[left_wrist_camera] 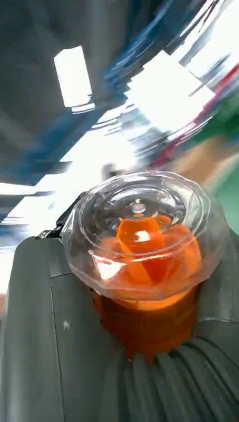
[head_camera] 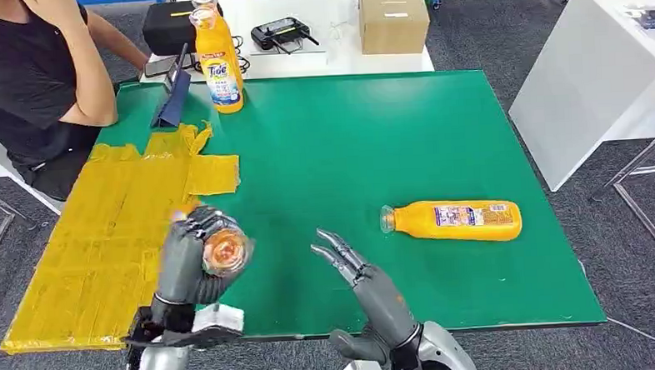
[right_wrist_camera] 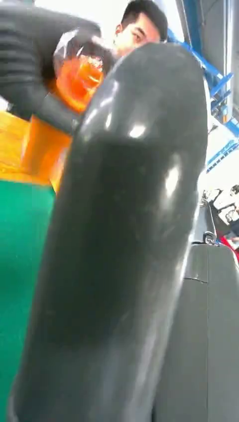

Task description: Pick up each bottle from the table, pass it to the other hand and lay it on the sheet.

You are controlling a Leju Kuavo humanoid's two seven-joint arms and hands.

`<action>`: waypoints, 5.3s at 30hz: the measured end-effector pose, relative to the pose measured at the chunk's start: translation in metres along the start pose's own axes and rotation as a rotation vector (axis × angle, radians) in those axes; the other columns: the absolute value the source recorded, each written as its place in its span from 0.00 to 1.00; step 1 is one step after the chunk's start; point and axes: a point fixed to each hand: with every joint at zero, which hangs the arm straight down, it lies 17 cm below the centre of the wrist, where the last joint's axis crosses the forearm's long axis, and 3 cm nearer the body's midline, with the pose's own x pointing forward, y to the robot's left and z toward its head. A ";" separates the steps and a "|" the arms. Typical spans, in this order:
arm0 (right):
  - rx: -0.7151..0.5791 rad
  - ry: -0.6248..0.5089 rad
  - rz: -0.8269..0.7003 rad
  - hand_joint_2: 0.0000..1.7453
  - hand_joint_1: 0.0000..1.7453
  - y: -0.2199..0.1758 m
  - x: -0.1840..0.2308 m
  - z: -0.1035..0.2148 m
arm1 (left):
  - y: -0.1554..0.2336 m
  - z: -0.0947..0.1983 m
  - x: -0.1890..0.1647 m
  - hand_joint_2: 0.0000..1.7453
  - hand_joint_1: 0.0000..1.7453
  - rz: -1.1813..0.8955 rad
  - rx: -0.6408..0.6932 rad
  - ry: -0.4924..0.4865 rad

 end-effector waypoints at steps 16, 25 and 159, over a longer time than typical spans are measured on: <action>0.064 -0.085 -0.065 0.00 0.00 0.001 0.013 -0.019 | -0.088 0.056 -0.135 1.00 1.00 -0.611 -0.260 0.382; 0.106 -0.102 -0.067 0.00 0.00 0.012 0.013 -0.024 | -0.184 0.158 -0.207 1.00 1.00 -0.576 -0.862 0.167; 0.093 0.899 0.623 1.00 0.00 -0.284 -0.320 0.114 | -0.047 -0.025 -0.016 0.00 0.00 1.186 -0.182 0.105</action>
